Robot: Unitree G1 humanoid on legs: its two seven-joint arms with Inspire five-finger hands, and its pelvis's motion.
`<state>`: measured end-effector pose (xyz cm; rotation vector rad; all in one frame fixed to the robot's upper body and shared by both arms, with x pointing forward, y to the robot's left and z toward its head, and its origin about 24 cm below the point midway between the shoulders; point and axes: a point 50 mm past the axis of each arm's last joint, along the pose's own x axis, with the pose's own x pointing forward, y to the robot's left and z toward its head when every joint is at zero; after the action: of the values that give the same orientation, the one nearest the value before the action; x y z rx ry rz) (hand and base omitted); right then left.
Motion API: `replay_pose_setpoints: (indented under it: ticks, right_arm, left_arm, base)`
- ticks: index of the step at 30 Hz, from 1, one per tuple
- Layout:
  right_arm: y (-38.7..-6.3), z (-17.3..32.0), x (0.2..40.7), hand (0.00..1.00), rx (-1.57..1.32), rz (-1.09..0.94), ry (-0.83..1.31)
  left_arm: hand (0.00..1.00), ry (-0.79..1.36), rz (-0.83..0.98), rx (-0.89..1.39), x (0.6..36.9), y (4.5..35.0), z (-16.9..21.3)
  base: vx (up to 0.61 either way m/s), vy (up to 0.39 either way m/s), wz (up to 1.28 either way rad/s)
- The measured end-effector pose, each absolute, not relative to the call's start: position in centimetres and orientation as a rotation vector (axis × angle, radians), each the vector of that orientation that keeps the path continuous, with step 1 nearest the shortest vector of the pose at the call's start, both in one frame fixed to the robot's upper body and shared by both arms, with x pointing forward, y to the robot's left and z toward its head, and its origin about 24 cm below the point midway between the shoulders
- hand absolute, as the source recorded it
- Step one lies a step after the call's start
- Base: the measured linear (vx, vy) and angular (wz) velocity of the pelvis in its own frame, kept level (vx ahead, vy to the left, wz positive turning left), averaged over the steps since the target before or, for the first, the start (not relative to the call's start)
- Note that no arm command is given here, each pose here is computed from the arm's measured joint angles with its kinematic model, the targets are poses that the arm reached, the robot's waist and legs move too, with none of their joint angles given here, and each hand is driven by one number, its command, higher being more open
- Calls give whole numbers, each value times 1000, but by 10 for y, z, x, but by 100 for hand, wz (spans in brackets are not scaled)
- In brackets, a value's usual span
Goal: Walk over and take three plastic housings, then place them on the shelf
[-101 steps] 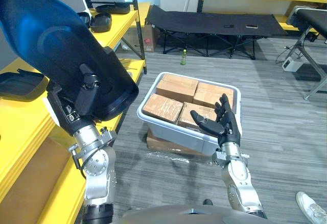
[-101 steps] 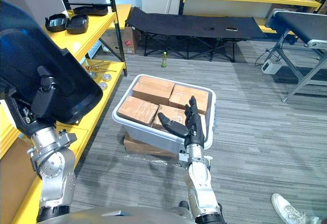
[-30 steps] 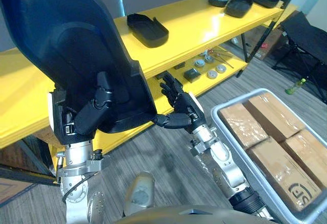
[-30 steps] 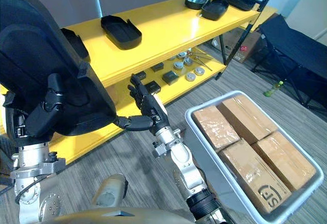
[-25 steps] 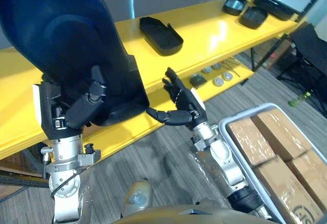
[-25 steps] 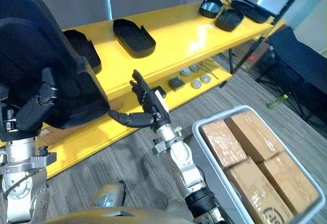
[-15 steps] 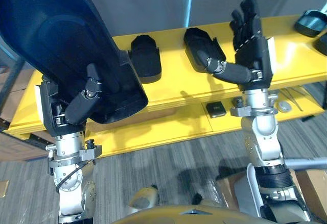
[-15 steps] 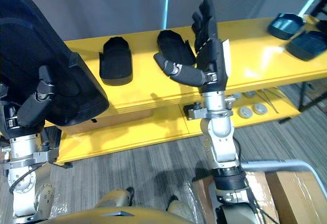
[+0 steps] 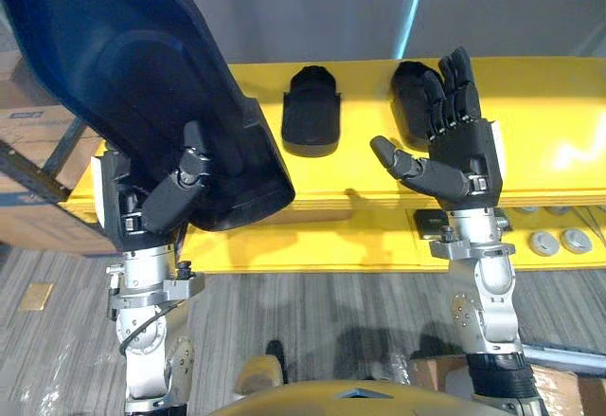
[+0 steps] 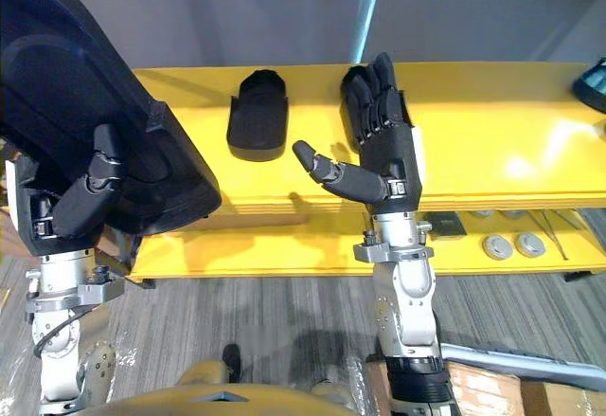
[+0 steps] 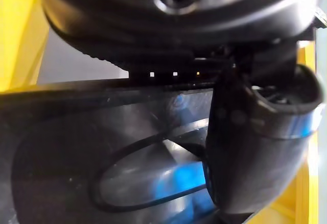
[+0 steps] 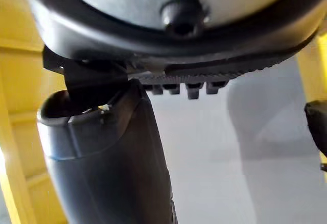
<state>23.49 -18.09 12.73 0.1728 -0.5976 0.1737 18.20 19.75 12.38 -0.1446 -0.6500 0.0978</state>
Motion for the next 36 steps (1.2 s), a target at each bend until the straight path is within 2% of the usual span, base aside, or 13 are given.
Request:
replay_pose_setpoints:
  ticks: [5, 8, 10, 14, 19, 24, 30, 36]
  right_arm:
    - [-175, 131, 235, 100, 210, 247, -630]
    - [-171, 125, 237, 100, 304, 190, -640]
    - [-155, 102, 240, 100, 407, 142, -531]
    - [-136, 102, 236, 100, 382, 196, -519]
    - [-150, 110, 232, 100, 319, 138, -558]
    - [-171, 109, 229, 100, 282, 76, -569]
    - [-178, 110, 228, 100, 231, 87, -568]
    - [-191, 104, 223, 100, 193, 81, -529]
  left_arm:
    - [0, -611, 98, -138, 180, 197, 116]
    - [0, -614, 44, -124, 184, 197, 117]
    - [0, -547, 15, -124, 186, 198, 105]
    - [0, -544, -33, -133, 193, 199, 109]
    - [0, -646, -105, -219, 210, 185, 129]
    - [0, -604, -96, -224, 206, 175, 120]
    - [0, -587, -93, -240, 205, 171, 117]
    - [0, -509, -89, -137, 209, 173, 108]
  base:
    - [-28, 464, -6]
    - [-48, 728, 1]
    - [-128, 603, -32]
    - [-6, 203, 20]
    - [34, 87, 45]
    - [30, -19, -10]
    - [-5, -28, -4]
    - [-55, -11, -6]
